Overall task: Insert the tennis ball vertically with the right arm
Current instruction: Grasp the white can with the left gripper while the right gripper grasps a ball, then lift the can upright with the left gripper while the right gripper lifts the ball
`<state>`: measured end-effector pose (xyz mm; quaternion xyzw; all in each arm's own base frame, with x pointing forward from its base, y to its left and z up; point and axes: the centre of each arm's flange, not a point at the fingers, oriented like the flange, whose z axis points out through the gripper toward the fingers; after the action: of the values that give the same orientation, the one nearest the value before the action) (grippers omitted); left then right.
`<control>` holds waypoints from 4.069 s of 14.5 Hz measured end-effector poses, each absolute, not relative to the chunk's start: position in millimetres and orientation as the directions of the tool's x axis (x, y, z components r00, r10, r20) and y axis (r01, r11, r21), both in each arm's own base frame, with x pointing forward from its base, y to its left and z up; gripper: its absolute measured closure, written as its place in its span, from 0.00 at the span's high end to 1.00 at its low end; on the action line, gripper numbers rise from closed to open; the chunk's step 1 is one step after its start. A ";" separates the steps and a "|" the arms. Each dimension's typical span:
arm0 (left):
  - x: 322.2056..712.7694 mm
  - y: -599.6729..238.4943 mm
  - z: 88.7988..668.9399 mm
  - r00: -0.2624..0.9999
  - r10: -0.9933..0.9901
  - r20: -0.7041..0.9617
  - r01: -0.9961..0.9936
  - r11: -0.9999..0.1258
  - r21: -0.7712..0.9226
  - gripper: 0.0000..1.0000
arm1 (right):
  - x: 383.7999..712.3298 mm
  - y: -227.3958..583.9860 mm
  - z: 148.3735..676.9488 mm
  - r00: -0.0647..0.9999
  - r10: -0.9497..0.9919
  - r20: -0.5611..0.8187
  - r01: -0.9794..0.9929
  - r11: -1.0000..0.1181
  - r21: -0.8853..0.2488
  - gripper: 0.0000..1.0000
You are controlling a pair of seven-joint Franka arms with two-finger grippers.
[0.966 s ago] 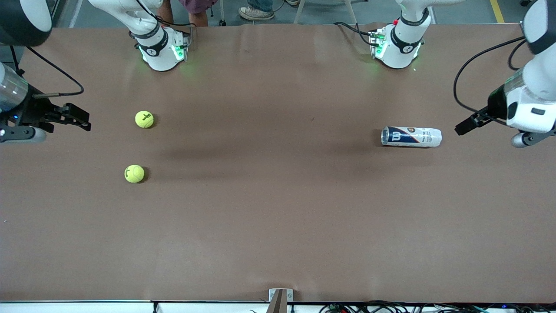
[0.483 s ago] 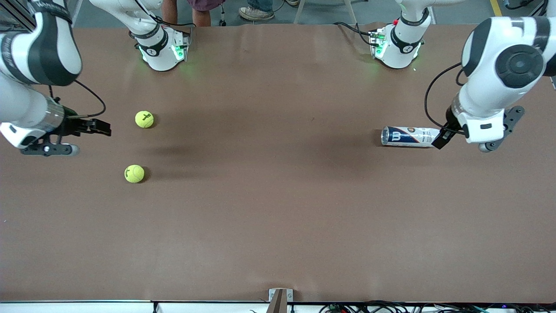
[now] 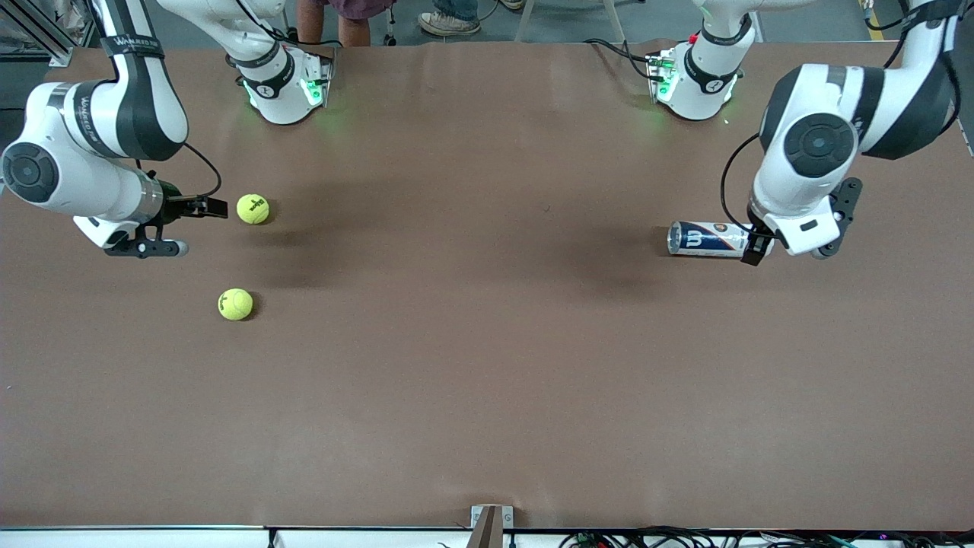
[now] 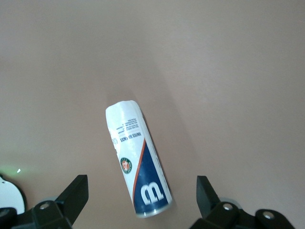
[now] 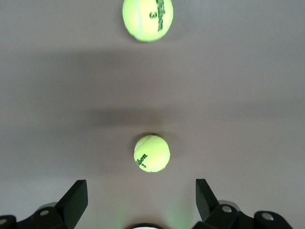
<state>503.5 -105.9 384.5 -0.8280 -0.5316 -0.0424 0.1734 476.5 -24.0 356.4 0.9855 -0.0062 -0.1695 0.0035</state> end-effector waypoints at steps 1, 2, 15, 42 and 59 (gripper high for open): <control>496.2 -107.1 371.0 0.410 0.865 0.289 0.905 -0.345 -0.249 1.00 | 472.2 -23.8 349.3 0.940 -0.013 -0.342 -0.011 -1.000 0.009 1.00; 488.3 -108.5 357.2 0.390 0.863 0.322 0.913 -0.317 -0.256 1.00 | 468.4 -23.8 343.1 0.937 -0.013 -0.349 -0.011 -1.000 0.008 1.00; 434.6 -136.7 178.9 0.195 0.741 0.642 0.979 -0.105 -0.176 1.00 | 415.2 -64.3 265.9 0.916 -0.099 -0.388 -0.107 -0.994 0.001 1.00; 423.7 -133.5 154.1 0.177 0.724 0.666 0.982 -0.081 -0.172 0.72 | 395.6 -42.5 174.3 0.922 -0.054 -0.384 -0.063 -0.998 -0.013 0.95; 521.4 -310.5 314.3 0.105 0.988 0.109 0.988 -0.091 -0.124 0.72 | 441.8 -9.8 215.4 0.944 -0.022 -0.330 -0.038 -0.998 -0.040 0.65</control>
<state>521.4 -310.5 314.3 -0.7387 -0.6689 0.0014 0.0830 441.8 -9.8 215.4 0.9856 -0.0153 -0.1669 -0.0231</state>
